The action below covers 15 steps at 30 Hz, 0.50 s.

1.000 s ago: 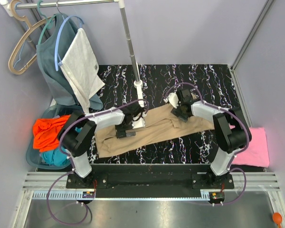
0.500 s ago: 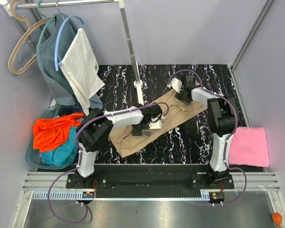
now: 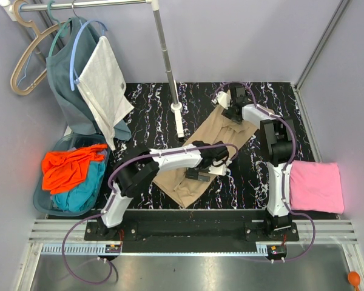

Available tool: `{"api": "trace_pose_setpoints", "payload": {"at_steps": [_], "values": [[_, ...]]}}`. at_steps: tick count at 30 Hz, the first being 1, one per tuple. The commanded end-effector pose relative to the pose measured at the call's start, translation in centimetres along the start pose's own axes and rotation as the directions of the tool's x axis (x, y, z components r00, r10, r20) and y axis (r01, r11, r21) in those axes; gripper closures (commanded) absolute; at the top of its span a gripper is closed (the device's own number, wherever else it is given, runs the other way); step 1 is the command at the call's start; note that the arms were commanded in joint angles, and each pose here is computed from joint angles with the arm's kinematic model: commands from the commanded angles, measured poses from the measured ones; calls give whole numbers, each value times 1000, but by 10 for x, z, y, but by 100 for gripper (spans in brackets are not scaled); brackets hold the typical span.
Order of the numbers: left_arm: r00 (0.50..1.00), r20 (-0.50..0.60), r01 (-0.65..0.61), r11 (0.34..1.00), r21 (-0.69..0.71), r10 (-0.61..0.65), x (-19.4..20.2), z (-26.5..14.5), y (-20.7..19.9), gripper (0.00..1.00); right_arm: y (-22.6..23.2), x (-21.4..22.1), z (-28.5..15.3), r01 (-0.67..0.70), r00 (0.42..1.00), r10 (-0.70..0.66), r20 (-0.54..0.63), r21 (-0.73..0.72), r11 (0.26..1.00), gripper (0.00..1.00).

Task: Fold and stack the t-shirts
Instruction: Fold the tshirt

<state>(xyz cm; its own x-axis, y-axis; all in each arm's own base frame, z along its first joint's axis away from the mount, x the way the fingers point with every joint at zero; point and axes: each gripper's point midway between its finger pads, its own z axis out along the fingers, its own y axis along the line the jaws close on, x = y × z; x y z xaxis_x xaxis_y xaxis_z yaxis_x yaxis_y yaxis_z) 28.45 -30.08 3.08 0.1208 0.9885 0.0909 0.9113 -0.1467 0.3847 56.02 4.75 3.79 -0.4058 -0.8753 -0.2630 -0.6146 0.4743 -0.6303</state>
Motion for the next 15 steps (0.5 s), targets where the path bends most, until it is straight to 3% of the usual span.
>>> {"api": "trace_pose_setpoints", "payload": {"at_steps": [1,15], "values": [[994,108,-34,999,14,32,-45,12,-3,1,29,0,32,-26,1000,27,12,-104,994,26],[938,312,-153,988,-26,154,-120,12,4,1,15,-51,54,-130,976,150,156,-135,982,25]]}}
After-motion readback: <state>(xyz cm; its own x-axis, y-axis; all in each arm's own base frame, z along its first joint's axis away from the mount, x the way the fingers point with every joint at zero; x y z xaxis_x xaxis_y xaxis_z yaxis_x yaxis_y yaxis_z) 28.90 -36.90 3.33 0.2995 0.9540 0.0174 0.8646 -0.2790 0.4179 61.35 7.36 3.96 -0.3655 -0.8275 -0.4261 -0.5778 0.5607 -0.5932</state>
